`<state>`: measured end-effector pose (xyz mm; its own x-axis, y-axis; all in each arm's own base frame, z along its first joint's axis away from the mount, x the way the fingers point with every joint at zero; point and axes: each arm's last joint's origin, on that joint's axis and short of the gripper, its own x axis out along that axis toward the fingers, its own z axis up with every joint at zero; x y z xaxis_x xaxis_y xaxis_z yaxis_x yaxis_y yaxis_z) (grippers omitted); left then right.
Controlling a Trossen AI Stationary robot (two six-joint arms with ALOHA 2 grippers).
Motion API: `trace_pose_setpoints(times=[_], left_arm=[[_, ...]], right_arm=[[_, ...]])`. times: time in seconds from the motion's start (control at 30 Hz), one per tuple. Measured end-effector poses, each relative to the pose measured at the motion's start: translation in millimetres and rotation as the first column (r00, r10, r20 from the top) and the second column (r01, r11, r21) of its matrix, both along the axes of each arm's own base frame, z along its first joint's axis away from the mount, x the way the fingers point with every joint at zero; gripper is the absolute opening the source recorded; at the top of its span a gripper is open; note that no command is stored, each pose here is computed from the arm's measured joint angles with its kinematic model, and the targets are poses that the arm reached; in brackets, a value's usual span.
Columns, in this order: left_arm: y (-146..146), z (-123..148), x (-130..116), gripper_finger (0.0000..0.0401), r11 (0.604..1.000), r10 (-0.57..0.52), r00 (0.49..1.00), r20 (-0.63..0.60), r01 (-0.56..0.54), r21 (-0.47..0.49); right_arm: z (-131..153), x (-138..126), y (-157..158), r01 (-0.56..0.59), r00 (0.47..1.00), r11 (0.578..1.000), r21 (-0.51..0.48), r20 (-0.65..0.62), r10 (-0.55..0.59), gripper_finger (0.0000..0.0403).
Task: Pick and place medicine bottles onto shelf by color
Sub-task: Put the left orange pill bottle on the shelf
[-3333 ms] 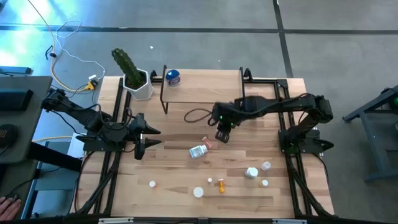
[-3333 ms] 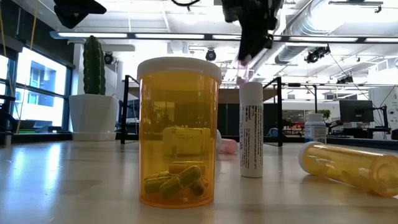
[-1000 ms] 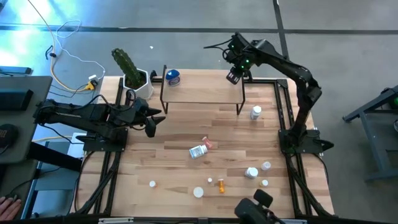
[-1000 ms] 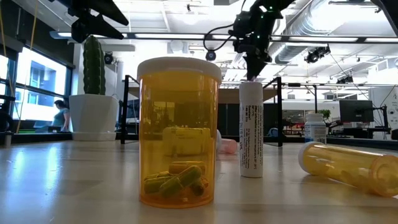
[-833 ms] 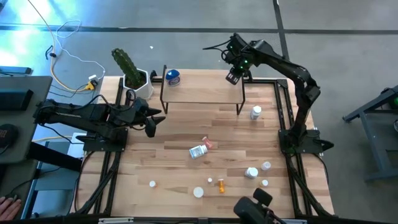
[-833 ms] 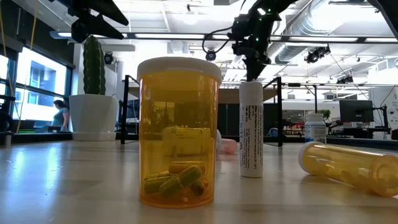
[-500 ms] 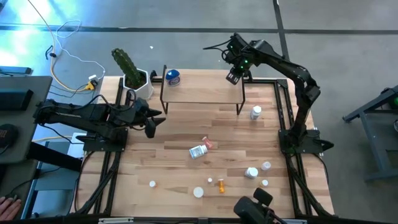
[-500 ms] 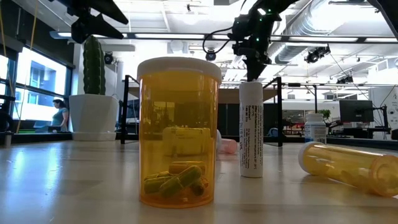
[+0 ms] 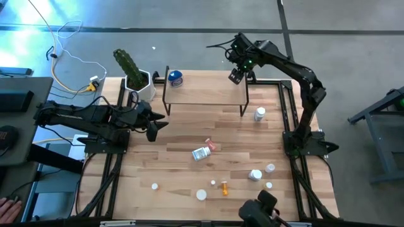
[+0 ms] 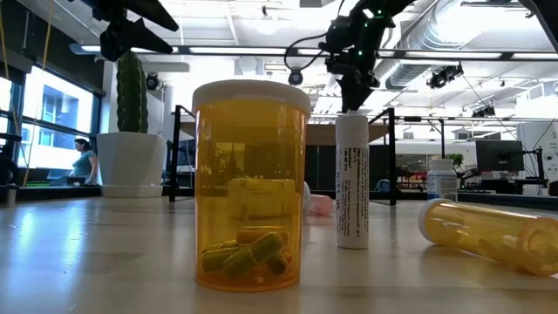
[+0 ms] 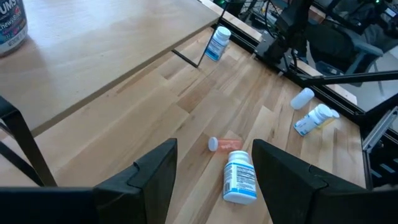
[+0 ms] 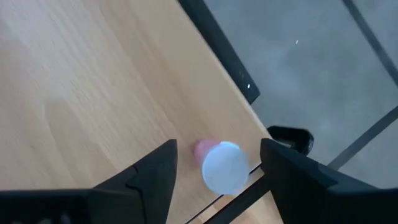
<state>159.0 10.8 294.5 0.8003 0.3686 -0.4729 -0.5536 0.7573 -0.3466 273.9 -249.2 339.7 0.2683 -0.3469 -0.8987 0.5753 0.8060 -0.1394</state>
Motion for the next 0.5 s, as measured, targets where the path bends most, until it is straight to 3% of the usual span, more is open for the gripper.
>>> trace_pose_setpoints(times=[0.3, 0.5], left_arm=[[0, -1, 0, 0.0253, 1.000, -0.001, 1.000, -0.008, 0.001, 0.000], [0, -1, -1, 0.0258, 1.000, -0.001, 1.000, -0.014, 0.001, 0.001]], right_arm=[[22, -7, 10, 0.043, 0.995, 0.998, -0.048, 0.089, -0.038, 0.0224], [38, -13, 29, 0.089, 0.986, 0.996, -0.020, 0.141, -0.085, 0.0224]])
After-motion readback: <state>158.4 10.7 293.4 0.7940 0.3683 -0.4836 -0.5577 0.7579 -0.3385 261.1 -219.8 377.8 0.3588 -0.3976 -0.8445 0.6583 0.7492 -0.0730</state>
